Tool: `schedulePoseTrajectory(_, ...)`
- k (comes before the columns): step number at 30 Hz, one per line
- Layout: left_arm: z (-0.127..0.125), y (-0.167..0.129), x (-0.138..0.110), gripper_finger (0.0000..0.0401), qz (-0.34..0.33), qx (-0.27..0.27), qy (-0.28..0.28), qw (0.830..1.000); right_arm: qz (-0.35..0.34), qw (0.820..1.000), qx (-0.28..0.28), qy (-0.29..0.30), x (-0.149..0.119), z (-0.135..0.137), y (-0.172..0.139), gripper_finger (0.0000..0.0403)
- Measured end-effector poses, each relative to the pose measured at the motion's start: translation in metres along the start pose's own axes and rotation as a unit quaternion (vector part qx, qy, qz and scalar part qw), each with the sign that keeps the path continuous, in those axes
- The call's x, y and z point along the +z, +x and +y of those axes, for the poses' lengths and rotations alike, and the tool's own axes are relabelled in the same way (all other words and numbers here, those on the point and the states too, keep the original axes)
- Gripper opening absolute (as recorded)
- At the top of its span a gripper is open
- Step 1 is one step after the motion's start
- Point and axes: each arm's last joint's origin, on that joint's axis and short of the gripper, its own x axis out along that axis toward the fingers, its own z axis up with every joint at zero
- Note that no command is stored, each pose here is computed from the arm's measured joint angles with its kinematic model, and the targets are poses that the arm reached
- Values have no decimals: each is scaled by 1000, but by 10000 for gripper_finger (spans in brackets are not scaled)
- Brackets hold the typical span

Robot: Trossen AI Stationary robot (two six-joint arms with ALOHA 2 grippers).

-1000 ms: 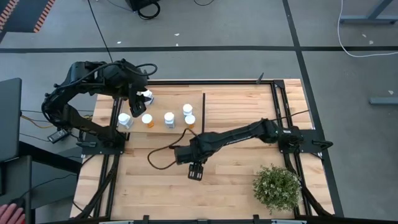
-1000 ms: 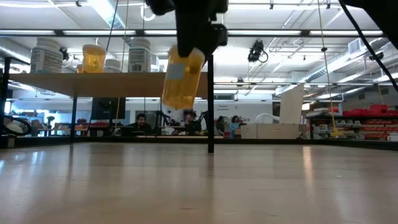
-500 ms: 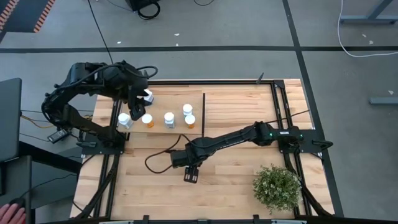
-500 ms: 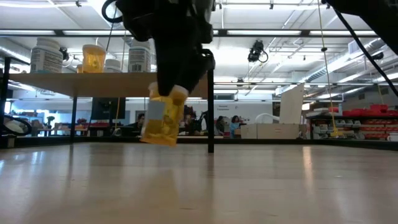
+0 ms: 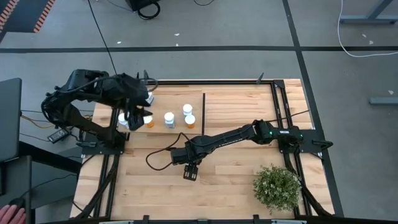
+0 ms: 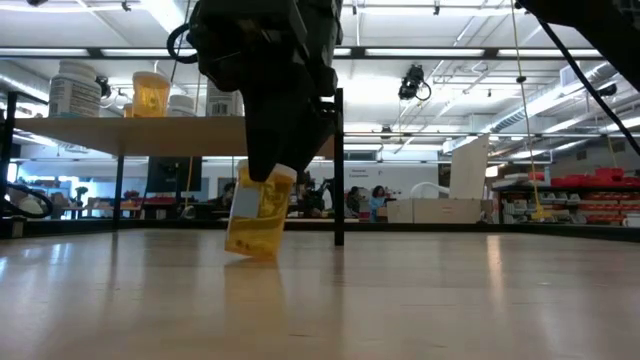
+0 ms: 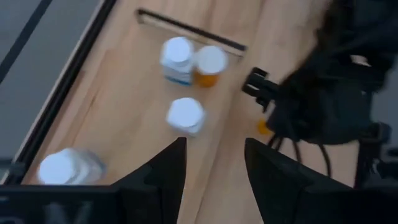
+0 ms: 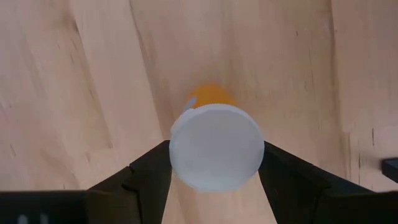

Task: Pick and place medicine bottles onto shelf by color
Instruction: Put the orange pill bottle on the shelf

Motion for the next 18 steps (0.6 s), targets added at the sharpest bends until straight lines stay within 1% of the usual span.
schedulePoseTrajectory(2, -8, -1, -1, 167, -5, -15, 26, 1000, -1, 1000, 1, -1, 0, 0, -1, 230)
schedulePoseTrajectory(4, -15, -2, -2, 168, -10, -30, 37, 999, 1, 1000, 5, -3, 0, 0, -1, 234)
schedulePoseTrajectory(6, -22, -4, -4, 171, -12, -44, 31, 999, 7, 1000, 8, -2, 0, 0, -1, 248)
schedulePoseTrajectory(10, -36, -7, -12, 181, 4, -66, 15, 998, 5, 1000, 5, -2, -2, 0, -7, 293)
schedulePoseTrajectory(13, -46, -11, -19, 183, 17, -77, 6, 997, -11, 1000, -5, -6, -2, 0, -19, 326)
schedulePoseTrajectory(16, -56, -14, -25, 180, 23, -93, -14, 995, -19, 1000, -8, -9, -5, -1, -35, 348)
schedulePoseTrajectory(18, -63, -17, -29, 176, 29, -105, -29, 994, -32, 999, -15, -9, -9, -4, -58, 356)
